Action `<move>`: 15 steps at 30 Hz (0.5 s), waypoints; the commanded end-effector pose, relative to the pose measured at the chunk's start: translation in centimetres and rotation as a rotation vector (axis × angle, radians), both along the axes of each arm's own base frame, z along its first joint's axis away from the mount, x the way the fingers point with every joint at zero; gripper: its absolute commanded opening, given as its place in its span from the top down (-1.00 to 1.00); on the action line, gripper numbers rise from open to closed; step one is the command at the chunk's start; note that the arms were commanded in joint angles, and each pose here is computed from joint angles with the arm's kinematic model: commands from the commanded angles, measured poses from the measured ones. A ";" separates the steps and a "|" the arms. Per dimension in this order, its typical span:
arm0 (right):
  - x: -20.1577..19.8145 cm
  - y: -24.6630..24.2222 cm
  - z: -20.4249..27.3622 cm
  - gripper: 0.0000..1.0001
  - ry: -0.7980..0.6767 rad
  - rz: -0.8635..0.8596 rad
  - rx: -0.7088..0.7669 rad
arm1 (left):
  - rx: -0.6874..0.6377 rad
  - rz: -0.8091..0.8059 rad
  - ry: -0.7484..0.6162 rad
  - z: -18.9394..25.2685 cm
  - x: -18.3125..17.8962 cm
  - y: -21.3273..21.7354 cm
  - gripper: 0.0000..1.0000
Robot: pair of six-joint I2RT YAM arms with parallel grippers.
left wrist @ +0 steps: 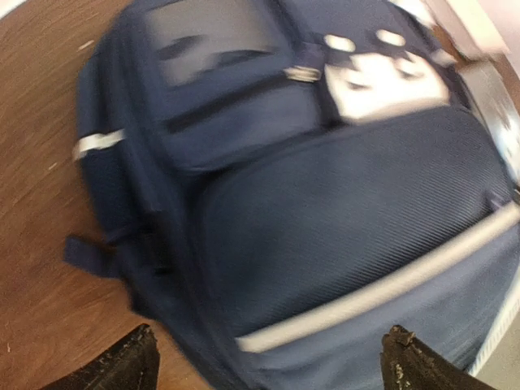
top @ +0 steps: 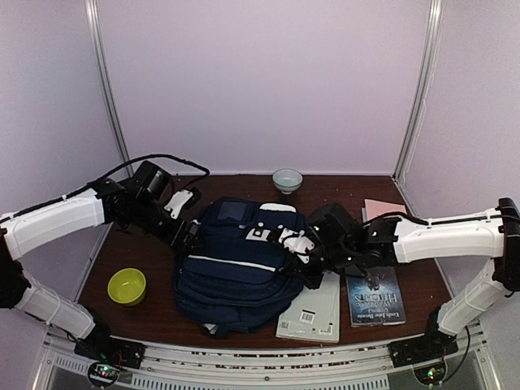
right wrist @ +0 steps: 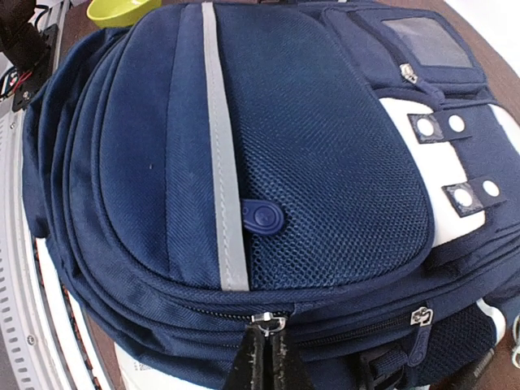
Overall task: Pack the student bag
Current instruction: Pick up the student bag from the upper front pocket.
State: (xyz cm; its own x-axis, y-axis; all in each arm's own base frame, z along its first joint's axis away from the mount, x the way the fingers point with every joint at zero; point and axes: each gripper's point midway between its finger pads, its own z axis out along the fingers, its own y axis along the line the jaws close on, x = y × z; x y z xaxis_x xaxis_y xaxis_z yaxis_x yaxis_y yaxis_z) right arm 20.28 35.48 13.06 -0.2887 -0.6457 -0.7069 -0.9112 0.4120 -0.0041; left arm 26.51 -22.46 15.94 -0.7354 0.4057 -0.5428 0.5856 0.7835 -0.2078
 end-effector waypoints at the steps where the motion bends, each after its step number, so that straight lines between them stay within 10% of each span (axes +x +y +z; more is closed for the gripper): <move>1: 1.4 -1.2 3.3 1.00 -0.063 -0.084 0.031 | -0.067 0.182 0.053 -0.6 4.7 2.1 -0.96; 15: 6.0 -2.2 13.9 1.00 -0.307 -0.212 0.030 | -0.168 0.069 0.142 -4.7 0.5 -1.1 -0.88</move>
